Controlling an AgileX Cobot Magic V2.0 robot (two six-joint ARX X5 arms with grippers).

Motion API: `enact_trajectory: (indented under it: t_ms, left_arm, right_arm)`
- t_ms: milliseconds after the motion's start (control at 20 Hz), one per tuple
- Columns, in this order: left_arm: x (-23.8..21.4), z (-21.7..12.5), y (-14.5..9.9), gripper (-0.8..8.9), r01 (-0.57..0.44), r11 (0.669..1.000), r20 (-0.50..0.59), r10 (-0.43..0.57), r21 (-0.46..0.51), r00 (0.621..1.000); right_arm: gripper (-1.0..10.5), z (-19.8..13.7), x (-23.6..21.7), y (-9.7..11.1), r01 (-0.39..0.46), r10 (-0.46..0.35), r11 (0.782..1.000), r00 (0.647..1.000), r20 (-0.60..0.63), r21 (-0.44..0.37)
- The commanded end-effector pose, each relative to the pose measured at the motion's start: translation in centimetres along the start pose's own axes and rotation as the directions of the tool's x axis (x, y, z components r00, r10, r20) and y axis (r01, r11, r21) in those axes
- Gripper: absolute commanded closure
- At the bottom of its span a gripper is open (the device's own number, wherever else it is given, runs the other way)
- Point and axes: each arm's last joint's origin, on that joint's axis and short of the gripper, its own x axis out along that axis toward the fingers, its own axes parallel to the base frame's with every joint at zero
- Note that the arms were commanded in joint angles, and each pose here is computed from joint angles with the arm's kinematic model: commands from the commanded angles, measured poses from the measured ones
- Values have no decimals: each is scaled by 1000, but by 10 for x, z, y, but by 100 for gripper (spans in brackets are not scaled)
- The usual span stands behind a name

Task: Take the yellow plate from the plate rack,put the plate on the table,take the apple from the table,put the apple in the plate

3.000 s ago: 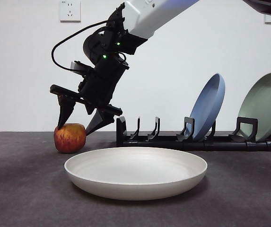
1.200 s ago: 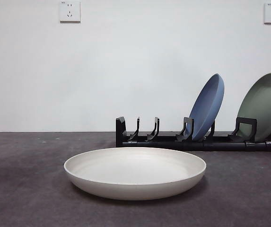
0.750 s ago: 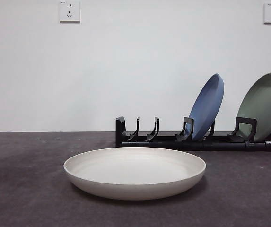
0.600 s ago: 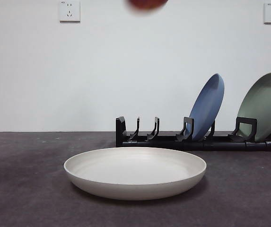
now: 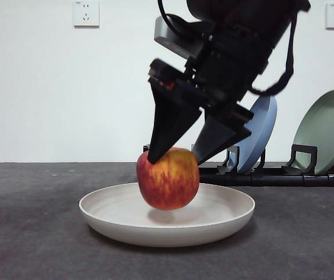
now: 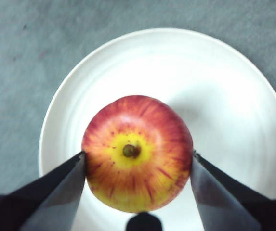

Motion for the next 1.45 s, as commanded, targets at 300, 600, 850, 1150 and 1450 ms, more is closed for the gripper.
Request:
enact_trajectory:
  t_ms: [300,600,850,1150,1450]
  left_arm:
    - [1,-1,-1,821,31,999,-5,-31,11,1000]
    - [1,-1,-1,821,32,999,-5,-32,15,999]
    - [1,0,-1,821,35,999,-8,-35,16,999]
    - [4,-1,-3,821,52,999,-40,-52,13,998]
    - [4,-1,-3,821,81,997,-51,-81,8,995]
  right_arm:
    - [959,-21,16,-3,12,-13,999,999,29,34]
    - [729,-29,20,-4,22,-23,999,1000,12,44]
    - [312,-21,16,-4,23,-26,998,999,38,65]
    - [312,4,-22,2,60,-61,998,996,63,9]
    - [325,8,-120,23,8,-8,1000,997,80,1]
